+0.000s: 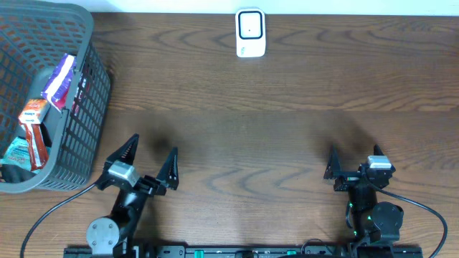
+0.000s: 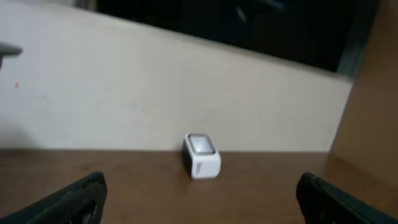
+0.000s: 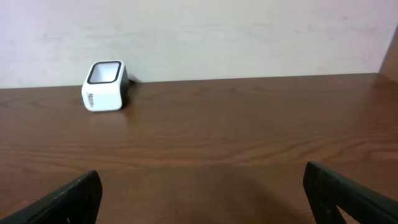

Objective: Scan the item barcode
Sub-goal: 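Move the left gripper over the basket toward the purple snack bag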

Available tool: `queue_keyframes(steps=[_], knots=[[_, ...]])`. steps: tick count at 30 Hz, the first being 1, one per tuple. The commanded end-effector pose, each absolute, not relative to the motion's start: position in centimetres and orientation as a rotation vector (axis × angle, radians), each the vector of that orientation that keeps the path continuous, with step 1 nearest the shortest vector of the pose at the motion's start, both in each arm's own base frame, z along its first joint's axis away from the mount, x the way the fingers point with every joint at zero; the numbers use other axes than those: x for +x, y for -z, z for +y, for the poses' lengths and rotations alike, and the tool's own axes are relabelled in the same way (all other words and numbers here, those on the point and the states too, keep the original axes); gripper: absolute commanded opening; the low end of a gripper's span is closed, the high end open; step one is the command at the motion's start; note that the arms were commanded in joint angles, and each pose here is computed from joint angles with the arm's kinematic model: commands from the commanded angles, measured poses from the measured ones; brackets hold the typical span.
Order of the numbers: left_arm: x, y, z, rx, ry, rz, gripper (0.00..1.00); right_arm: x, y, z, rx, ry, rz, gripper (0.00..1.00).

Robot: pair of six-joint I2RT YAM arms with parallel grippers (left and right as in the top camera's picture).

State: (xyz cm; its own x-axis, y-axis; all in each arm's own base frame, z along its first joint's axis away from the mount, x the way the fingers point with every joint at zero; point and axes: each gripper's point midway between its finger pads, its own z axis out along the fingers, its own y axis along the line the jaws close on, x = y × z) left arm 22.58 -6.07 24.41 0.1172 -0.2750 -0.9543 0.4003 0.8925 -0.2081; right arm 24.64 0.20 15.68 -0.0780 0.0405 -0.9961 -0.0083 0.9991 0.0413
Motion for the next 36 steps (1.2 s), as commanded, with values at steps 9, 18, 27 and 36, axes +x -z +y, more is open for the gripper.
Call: queue_keyframes(steps=[9,18,27,36], knots=[[23.5,-29.7,-6.2,0.033,0.552,1.648,0.98,24.6,-15.5,-0.1,0.027,-0.024,1.652,0.99],[24.8,-33.0,-9.5,0.293,0.650,1.619,0.98,24.6,-15.5,-0.1,0.027,-0.024,1.652,0.99],[29.1,-35.8,-3.3,0.017,0.282,1.951,0.98,24.6,-15.5,-0.1,0.027,-0.024,1.652,0.99],[32.0,-35.9,-1.6,-0.062,0.206,2.033,0.98,24.6,-15.5,-0.1,0.027,-0.024,1.652,0.99]])
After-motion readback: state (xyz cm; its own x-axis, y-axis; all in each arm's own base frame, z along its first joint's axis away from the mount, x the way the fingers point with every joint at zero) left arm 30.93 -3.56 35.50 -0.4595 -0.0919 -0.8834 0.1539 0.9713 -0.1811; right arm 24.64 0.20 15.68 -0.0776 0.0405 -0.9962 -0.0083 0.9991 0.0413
